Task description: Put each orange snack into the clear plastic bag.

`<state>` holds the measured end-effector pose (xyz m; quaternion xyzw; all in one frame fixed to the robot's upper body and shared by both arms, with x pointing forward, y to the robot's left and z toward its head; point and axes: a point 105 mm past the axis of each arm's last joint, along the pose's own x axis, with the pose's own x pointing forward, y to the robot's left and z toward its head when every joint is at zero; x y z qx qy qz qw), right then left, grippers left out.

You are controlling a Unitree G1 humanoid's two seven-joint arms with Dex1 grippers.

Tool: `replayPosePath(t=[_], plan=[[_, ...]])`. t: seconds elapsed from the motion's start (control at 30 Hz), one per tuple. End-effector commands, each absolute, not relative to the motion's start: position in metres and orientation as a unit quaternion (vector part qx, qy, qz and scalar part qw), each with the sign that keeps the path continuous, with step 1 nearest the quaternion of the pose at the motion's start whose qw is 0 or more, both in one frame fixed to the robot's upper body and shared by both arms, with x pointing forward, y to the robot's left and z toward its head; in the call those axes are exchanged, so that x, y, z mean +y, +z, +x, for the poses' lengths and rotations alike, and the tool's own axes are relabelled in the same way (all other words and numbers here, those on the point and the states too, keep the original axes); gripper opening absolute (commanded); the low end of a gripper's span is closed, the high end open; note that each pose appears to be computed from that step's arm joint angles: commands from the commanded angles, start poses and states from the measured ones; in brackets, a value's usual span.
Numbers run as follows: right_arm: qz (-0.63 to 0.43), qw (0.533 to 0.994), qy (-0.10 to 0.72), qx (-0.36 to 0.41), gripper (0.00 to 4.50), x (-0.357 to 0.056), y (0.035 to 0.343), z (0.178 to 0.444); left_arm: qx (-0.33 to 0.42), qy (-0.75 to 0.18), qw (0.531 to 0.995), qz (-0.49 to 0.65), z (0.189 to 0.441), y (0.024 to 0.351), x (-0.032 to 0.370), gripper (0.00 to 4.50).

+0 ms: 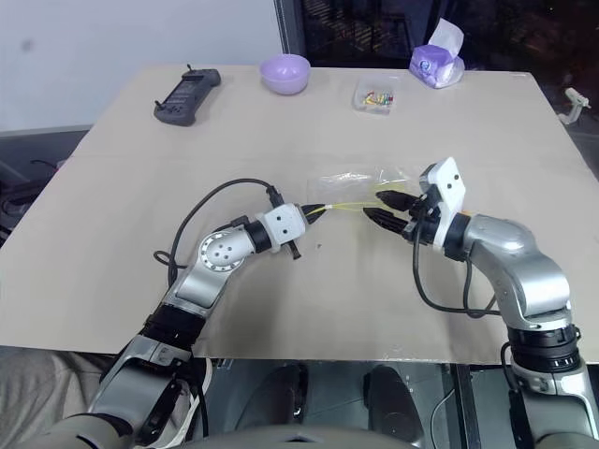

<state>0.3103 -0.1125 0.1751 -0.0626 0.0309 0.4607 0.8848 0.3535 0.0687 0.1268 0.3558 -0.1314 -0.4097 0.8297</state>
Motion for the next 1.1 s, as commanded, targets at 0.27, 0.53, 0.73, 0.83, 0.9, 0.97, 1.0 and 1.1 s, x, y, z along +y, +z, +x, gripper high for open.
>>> replayPosePath(t=[0.27, 0.53, 0.73, 0.83, 0.9, 0.97, 1.0, 1.1], plan=[[-0.065, 0.894, 0.443, 0.028, 0.04, -0.102, 0.172, 0.328, -0.156, -0.414, 0.824, 0.354, 0.351, 0.137, 0.061, 0.0], [-0.117, 0.91, 0.393, 0.055, 0.04, -0.111, 0.157, 0.344, -0.16, -0.417, 0.823, 0.351, 0.349, 0.137, 0.058, 0.0], [-0.151, 0.934, 0.323, 0.032, 0.04, -0.107, 0.16, 0.371, -0.166, -0.435, 0.815, 0.344, 0.345, 0.137, 0.049, 0.0], [-0.232, 0.914, 0.332, 0.019, 0.04, -0.087, 0.151, 0.377, -0.17, -0.448, 0.81, 0.339, 0.34, 0.137, 0.04, 0.0], [-0.319, 0.892, 0.319, -0.002, 0.53, -0.084, 0.147, 0.386, -0.171, -0.45, 0.808, 0.34, 0.34, 0.137, 0.038, 0.0], [-0.395, 0.864, 0.309, -0.035, 1.19, -0.087, 0.148, 0.391, -0.171, -0.444, 0.809, 0.345, 0.341, 0.137, 0.04, 0.0], [-0.42, 0.852, 0.311, -0.045, 1.65, -0.088, 0.146, 0.392, -0.17, -0.441, 0.81, 0.347, 0.342, 0.138, 0.042, 0.0], [-0.454, 0.831, 0.312, -0.071, 2.45, -0.091, 0.147, 0.391, -0.166, -0.431, 0.815, 0.349, 0.345, 0.137, 0.046, 0.0]])
